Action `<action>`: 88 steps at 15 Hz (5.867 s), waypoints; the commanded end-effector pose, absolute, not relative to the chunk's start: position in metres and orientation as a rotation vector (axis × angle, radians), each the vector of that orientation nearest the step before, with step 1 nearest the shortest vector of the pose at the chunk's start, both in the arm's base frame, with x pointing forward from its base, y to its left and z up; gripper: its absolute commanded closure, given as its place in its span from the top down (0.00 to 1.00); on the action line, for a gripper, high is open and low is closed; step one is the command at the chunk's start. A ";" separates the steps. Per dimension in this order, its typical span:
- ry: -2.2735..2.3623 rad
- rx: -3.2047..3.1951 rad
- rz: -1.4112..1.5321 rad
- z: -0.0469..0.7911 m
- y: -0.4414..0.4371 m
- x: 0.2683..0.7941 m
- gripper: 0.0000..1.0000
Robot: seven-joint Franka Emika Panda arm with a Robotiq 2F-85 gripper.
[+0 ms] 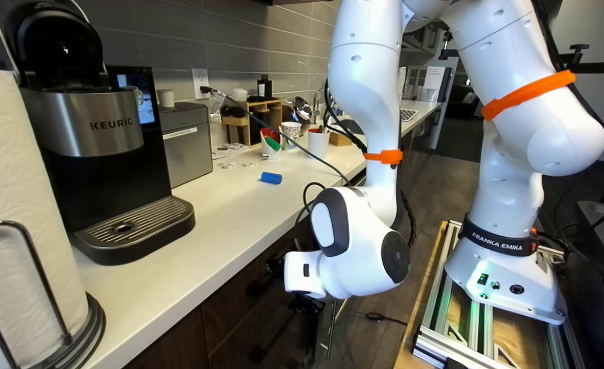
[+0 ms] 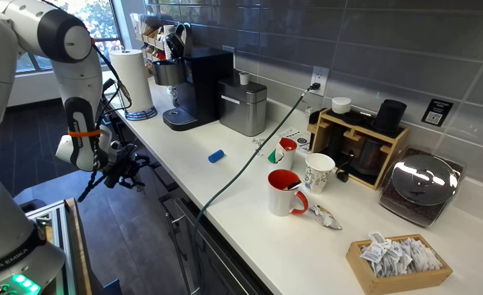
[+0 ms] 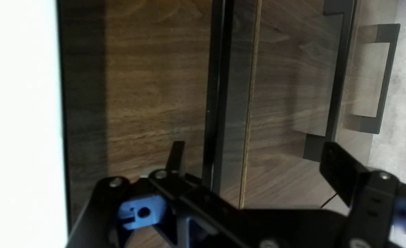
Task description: Open the first top drawer
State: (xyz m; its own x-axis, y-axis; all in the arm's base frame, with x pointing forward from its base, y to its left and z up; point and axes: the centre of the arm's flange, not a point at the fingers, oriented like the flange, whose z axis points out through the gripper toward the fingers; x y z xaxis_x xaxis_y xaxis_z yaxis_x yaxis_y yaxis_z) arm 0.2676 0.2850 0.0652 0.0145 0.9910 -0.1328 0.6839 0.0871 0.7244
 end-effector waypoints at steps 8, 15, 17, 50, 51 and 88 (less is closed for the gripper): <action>1.992 1.695 0.450 0.052 0.275 0.241 1.00; 2.165 1.784 0.260 0.080 0.233 0.185 1.00; 2.170 1.811 0.257 0.090 0.226 0.177 1.00; 2.151 1.952 0.635 0.245 0.181 0.204 1.00; 2.135 1.936 0.653 0.248 0.182 0.209 1.00; 2.153 1.653 0.326 0.151 0.293 0.223 1.00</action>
